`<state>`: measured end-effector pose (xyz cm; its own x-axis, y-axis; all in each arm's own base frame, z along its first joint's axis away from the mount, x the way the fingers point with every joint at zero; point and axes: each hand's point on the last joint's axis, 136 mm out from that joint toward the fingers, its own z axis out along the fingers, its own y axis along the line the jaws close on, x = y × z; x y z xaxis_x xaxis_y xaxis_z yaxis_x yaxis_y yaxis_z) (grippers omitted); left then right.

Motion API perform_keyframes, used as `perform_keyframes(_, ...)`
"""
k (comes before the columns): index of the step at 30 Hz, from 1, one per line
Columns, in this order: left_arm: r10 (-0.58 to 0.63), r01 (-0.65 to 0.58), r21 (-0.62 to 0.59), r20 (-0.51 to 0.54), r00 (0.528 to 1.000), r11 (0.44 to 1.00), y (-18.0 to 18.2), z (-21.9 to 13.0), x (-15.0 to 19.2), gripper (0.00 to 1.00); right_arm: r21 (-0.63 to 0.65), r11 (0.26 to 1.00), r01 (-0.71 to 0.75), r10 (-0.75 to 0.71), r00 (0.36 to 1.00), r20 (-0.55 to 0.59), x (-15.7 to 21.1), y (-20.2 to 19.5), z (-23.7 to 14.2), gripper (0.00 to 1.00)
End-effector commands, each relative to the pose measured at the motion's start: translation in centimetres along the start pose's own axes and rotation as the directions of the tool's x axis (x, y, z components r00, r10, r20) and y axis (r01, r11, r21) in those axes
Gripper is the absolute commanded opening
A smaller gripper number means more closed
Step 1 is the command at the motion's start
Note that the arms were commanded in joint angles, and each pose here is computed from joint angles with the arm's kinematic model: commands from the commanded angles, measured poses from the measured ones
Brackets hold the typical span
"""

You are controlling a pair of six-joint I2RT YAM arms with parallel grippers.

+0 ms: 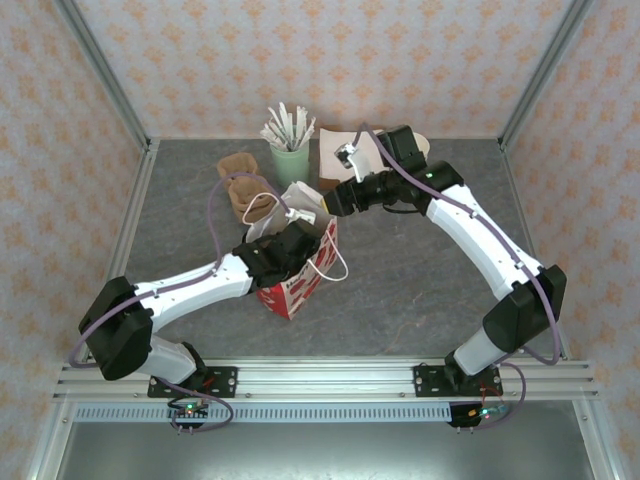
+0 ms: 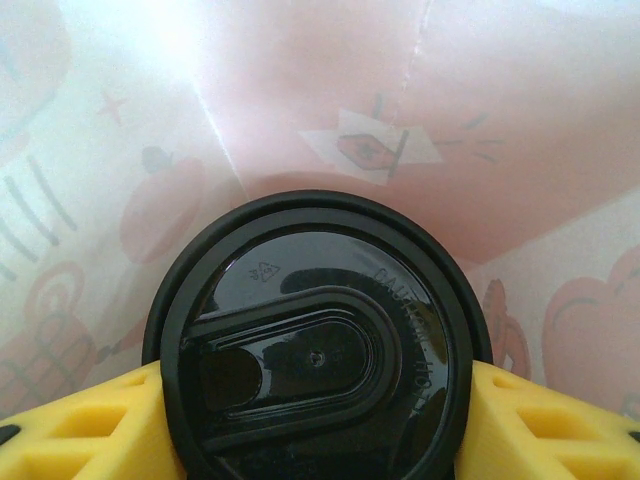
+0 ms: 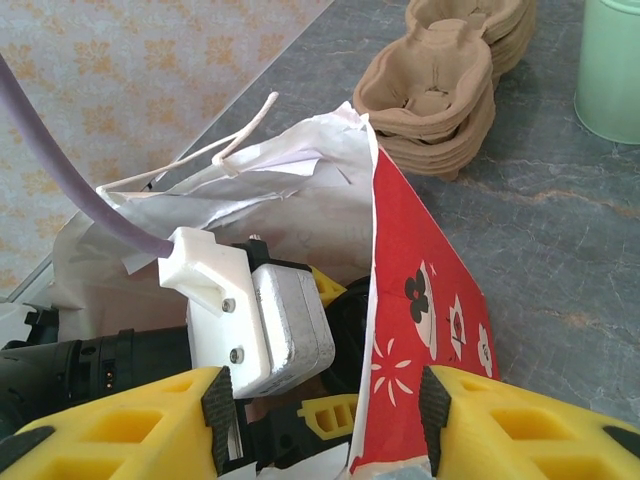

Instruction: Pack the takeout coffee

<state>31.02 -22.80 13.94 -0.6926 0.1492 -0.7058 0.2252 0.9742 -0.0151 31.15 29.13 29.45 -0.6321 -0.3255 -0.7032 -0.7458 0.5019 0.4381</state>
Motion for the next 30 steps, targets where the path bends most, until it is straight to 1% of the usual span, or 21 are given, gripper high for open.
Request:
perform_keyframes(1, 0.003, -0.002, 0.002, -0.090, 0.996, 1.000, 0.1, 1.2, 2.3, 0.59, -0.009, 1.000, 0.010, -0.009, 1.000, 0.010, -0.6, -0.3, 0.5, 0.54)
perform_keyframes(7, -0.012, 0.013, 0.009, -0.104, 0.994, 1.000, 0.1, 1.4, 2.5, 0.60, -0.018, 1.000, 0.003, -0.004, 1.000, -0.014, -0.3, -0.7, 1.4, 0.54)
perform_keyframes(9, -0.015, 0.015, 0.007, -0.095, 0.995, 1.000, 0.2, 1.3, 2.2, 0.63, -0.019, 1.000, 0.003, -0.003, 1.000, -0.018, -0.4, -0.7, 1.5, 0.54)
perform_keyframes(11, -0.025, 0.025, 0.001, -0.079, 0.997, 1.000, 0.4, 1.0, 1.5, 0.69, -0.022, 1.000, 0.002, -0.002, 1.000, -0.023, -0.5, -0.8, 1.8, 0.54)
perform_keyframes(13, -0.030, 0.031, 0.010, -0.071, 0.997, 0.999, 0.3, 0.8, 1.0, 0.71, -0.022, 1.000, 0.000, -0.001, 1.000, -0.026, -0.4, -0.9, 1.8, 0.53)
perform_keyframes(17, -0.045, 0.047, 0.027, -0.052, 0.998, 0.999, 0.1, 0.3, -0.5, 0.78, -0.017, 1.000, 0.002, -0.002, 0.999, -0.034, -0.3, -1.1, 2.1, 0.45)
perform_keyframes(19, -0.053, 0.054, 0.035, -0.033, 0.998, 0.998, 0.0, -0.2, -1.5, 0.83, -0.014, 1.000, 0.003, -0.003, 0.999, -0.039, -0.3, -1.2, 2.2, 0.36)
perform_keyframes(21, -0.056, 0.057, 0.037, -0.016, 0.998, 0.998, 0.0, -0.6, -2.4, 0.87, -0.014, 1.000, 0.003, -0.004, 0.999, -0.041, -0.2, -1.2, 2.3, 0.30)
perform_keyframes(22, -0.055, 0.056, 0.039, -0.011, 0.998, 0.998, -0.1, -0.7, -2.8, 0.89, -0.015, 1.000, 0.004, -0.004, 0.999, -0.043, -0.2, -1.2, 2.3, 0.29)
perform_keyframes(25, -0.051, 0.051, 0.048, 0.003, 0.999, 0.998, -0.4, -1.1, -3.6, 0.93, -0.021, 1.000, 0.007, -0.008, 0.999, -0.048, 0.0, -1.1, 2.3, 0.28)
perform_keyframes(30, -0.060, 0.059, 0.050, 0.020, 0.998, 0.997, -0.4, -1.7, -4.7, 0.97, -0.029, 0.999, 0.025, -0.027, 0.998, -0.048, 0.1, -0.9, 2.2, 0.33)
